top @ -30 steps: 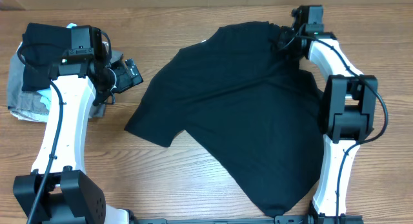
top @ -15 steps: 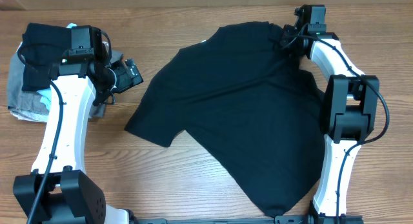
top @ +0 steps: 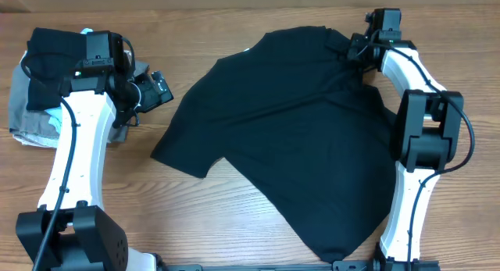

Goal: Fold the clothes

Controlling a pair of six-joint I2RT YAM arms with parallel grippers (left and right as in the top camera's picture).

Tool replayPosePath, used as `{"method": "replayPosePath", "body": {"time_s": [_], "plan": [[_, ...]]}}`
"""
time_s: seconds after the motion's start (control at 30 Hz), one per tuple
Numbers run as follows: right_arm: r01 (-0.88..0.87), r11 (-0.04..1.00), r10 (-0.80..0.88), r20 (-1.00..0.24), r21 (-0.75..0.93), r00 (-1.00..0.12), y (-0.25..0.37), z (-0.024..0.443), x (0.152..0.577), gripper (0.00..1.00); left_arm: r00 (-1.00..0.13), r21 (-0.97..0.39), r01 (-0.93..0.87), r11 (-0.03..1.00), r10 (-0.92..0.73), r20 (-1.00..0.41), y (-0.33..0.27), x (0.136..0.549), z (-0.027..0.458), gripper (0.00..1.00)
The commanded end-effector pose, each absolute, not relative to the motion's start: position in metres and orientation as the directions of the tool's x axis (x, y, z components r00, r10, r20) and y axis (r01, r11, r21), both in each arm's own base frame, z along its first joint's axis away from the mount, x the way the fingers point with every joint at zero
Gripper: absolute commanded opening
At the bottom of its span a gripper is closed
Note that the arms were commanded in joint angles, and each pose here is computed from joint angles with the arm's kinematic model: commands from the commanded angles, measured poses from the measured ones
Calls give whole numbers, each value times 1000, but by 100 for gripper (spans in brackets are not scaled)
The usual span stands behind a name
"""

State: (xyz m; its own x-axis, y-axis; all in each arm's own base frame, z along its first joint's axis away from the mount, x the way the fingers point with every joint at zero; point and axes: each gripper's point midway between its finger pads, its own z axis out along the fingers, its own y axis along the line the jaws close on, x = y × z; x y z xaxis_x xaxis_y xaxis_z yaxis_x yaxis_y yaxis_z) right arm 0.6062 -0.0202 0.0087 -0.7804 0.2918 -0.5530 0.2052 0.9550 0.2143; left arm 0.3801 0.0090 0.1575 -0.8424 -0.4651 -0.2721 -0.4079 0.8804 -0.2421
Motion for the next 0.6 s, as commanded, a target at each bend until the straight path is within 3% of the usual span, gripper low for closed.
{"method": "replayPosePath", "body": {"time_s": [0.0, 0.13, 0.43, 0.57], "plan": [[261, 958, 282, -567, 120, -774, -40, -1, 607, 4, -843, -253, -390, 886, -454, -290, 5, 382, 165, 100], [326, 943, 302, -572, 63, -762, -68, -2, 602, 4, -843, -253, -390, 886, -454, -290, 5, 382, 165, 100], [445, 890, 421, -561, 102, -713, -112, -3, 594, 4, -843, -253, -390, 886, -454, -290, 5, 382, 165, 100], [441, 887, 432, -577, 133, -693, -120, 1, 599, 12, -843, -253, -390, 886, -454, -290, 5, 382, 165, 100]]}}
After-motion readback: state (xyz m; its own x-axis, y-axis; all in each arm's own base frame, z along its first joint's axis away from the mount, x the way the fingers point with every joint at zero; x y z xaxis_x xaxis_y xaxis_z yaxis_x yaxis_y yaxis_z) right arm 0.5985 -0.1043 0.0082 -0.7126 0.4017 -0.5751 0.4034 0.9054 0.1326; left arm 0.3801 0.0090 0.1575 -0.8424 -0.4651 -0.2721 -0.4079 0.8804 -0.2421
